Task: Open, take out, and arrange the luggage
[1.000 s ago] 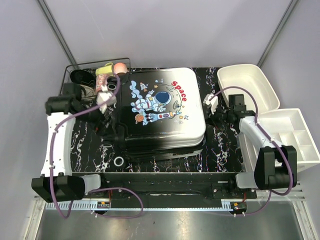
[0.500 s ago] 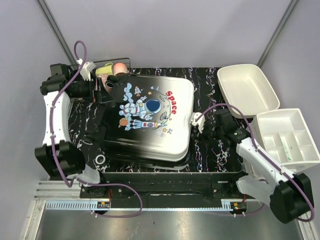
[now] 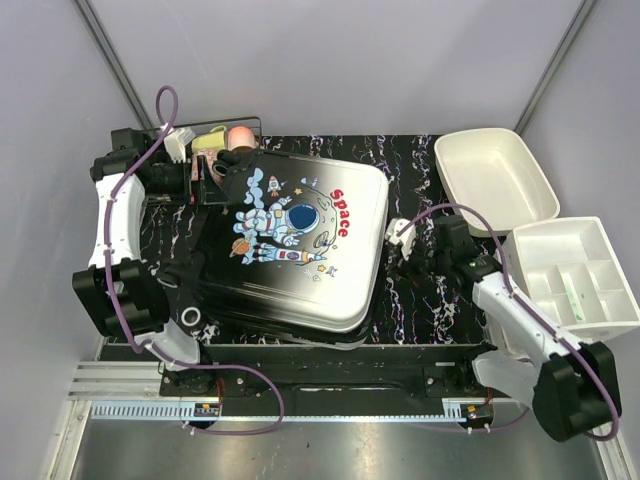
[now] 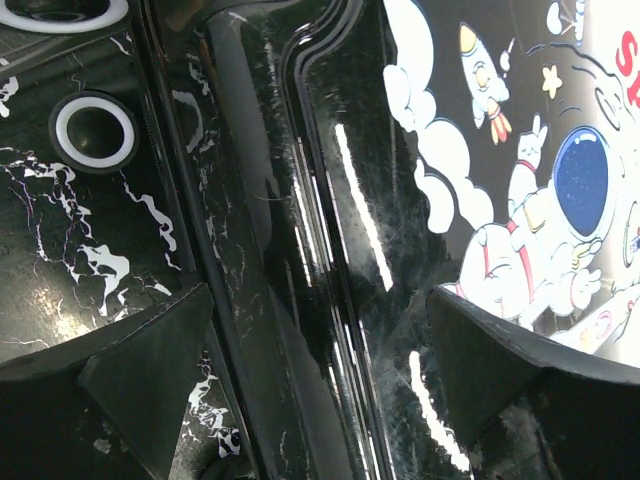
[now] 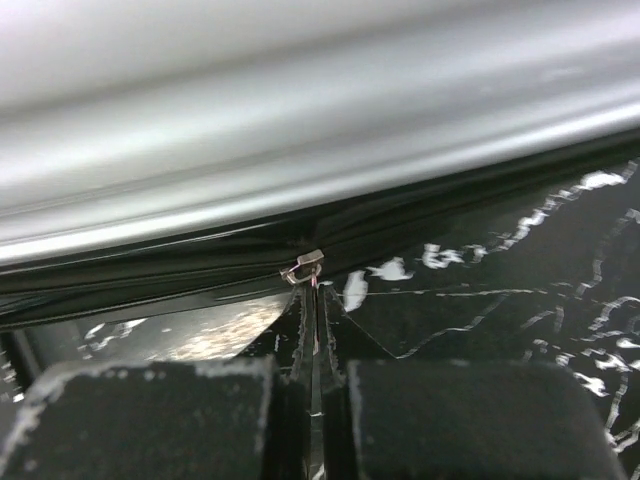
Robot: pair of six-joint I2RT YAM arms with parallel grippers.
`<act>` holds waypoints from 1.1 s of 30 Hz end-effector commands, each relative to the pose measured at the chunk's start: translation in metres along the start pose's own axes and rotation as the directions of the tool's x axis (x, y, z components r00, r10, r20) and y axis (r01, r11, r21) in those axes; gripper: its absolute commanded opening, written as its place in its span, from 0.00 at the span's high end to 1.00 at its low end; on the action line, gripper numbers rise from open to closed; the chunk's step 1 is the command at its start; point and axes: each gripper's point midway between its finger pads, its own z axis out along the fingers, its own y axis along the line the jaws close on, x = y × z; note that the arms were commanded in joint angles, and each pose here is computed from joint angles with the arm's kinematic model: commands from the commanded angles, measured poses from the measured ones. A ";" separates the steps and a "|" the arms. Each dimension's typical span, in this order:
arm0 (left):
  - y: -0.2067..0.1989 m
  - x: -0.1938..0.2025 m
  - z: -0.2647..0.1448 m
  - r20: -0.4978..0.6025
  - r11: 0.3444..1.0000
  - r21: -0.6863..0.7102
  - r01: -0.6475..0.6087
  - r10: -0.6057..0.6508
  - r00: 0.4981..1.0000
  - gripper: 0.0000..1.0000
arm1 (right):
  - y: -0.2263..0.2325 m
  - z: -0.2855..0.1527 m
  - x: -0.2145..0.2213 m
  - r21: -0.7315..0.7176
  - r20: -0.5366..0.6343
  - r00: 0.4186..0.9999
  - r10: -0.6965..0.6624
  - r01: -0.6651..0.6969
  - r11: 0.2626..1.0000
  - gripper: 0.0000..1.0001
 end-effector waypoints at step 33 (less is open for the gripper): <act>-0.031 0.008 0.087 -0.198 0.918 0.305 -0.253 0.321 0.926 0.15 | -0.174 0.057 -0.071 0.007 0.488 0.732 -0.474 0.540 0.841 1.00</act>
